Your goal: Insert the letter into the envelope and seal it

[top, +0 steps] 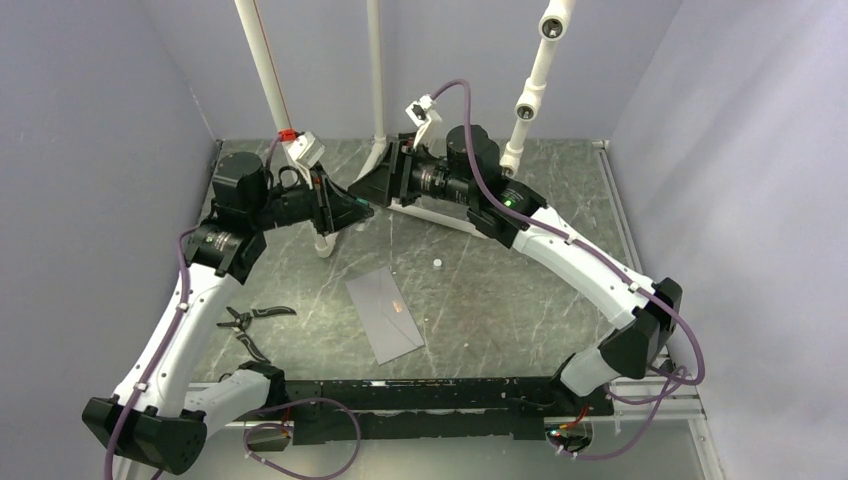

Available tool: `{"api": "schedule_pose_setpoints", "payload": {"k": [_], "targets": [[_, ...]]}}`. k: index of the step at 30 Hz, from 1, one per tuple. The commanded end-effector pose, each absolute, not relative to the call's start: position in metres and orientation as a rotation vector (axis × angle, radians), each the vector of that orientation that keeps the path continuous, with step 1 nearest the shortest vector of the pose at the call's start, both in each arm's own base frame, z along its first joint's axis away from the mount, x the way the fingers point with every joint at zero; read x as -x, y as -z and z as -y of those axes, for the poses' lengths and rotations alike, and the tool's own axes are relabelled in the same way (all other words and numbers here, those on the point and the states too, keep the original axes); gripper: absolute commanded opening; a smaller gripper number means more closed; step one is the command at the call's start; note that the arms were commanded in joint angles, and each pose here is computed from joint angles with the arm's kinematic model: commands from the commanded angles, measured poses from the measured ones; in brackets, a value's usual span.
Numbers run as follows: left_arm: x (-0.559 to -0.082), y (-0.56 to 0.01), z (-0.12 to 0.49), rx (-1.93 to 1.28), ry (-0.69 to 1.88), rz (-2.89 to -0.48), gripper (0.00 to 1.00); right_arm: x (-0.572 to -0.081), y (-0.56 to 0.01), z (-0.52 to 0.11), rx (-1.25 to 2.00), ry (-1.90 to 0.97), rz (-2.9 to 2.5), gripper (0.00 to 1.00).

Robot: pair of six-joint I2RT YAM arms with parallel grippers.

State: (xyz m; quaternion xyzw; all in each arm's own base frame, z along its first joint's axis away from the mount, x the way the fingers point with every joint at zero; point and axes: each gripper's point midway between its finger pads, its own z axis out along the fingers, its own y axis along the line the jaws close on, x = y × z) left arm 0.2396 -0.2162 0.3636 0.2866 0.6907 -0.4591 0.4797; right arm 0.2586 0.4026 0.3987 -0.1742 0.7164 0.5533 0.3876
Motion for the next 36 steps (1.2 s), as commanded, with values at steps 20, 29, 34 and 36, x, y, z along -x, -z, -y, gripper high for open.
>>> {"api": "schedule_pose_setpoints", "payload": {"k": [20,29,34,36], "targets": [[-0.147,-0.407,0.225,-1.113,1.506,-1.440,0.02,-0.178,-0.463,-0.391,1.095,-1.522,-1.230,0.00],[-0.179,-0.415,0.227,-0.974,1.337,-1.449,0.02,-0.176,-0.469,-0.388,1.055,-1.538,-1.215,0.37],[-0.243,-0.404,0.214,-0.668,1.086,-1.586,0.02,-0.248,-0.442,-0.369,0.593,-1.253,-1.512,0.73],[-0.264,-0.405,0.205,-0.523,1.007,-1.596,0.02,-0.250,-0.436,-0.362,0.512,-1.263,-1.500,0.75]]}}
